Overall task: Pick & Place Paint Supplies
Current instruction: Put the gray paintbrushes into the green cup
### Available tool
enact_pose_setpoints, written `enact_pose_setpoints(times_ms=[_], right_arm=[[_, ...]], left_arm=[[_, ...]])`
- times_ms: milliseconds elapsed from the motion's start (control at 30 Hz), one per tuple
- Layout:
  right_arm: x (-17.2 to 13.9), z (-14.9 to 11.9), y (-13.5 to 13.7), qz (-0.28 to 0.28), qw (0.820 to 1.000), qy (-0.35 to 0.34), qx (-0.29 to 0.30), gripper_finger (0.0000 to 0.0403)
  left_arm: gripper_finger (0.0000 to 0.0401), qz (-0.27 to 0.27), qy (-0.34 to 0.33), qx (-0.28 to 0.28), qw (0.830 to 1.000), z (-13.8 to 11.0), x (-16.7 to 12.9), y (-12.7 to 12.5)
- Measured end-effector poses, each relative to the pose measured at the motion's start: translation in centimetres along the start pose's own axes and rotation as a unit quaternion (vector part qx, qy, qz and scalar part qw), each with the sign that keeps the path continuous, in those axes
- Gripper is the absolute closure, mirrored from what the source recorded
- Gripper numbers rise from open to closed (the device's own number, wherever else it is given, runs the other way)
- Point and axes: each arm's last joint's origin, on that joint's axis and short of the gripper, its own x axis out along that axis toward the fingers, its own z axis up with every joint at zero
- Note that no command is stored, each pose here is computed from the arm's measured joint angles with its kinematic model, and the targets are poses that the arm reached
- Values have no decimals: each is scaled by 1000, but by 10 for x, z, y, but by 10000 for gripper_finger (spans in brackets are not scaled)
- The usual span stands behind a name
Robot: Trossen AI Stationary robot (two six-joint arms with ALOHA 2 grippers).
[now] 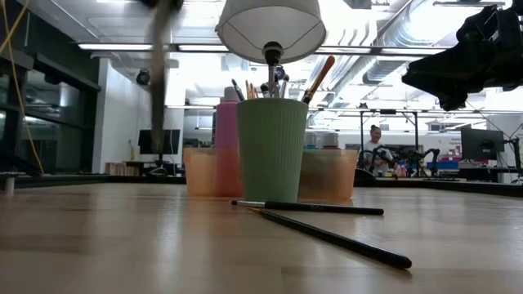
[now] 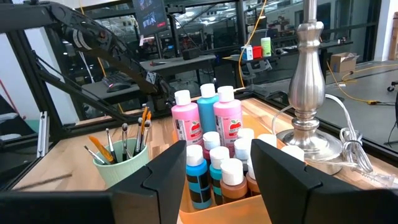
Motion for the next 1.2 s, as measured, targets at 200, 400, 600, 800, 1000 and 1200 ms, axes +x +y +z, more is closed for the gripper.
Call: enact_pose_setpoints(times_ms=[200,400,600,800,1000,1200], right_arm=[[0,0,0,0,1000,0,0,229],[0,0,0,0,1000,0,0,229],[0,0,0,0,1000,0,0,229],[0,0,0,0,1000,0,0,229],[0,0,0,0,1000,0,0,229],[0,0,0,0,1000,0,0,229]], left_arm=[[400,35,-72,-74,994,-3,-46,15],[400,78,-128,-122,981,-12,-95,25],[401,135,-175,-159,962,-28,-135,44],[401,184,-201,-174,946,-47,-163,62],[401,221,-216,-182,933,-68,-177,83],[401,295,-279,-195,893,-102,-189,100]])
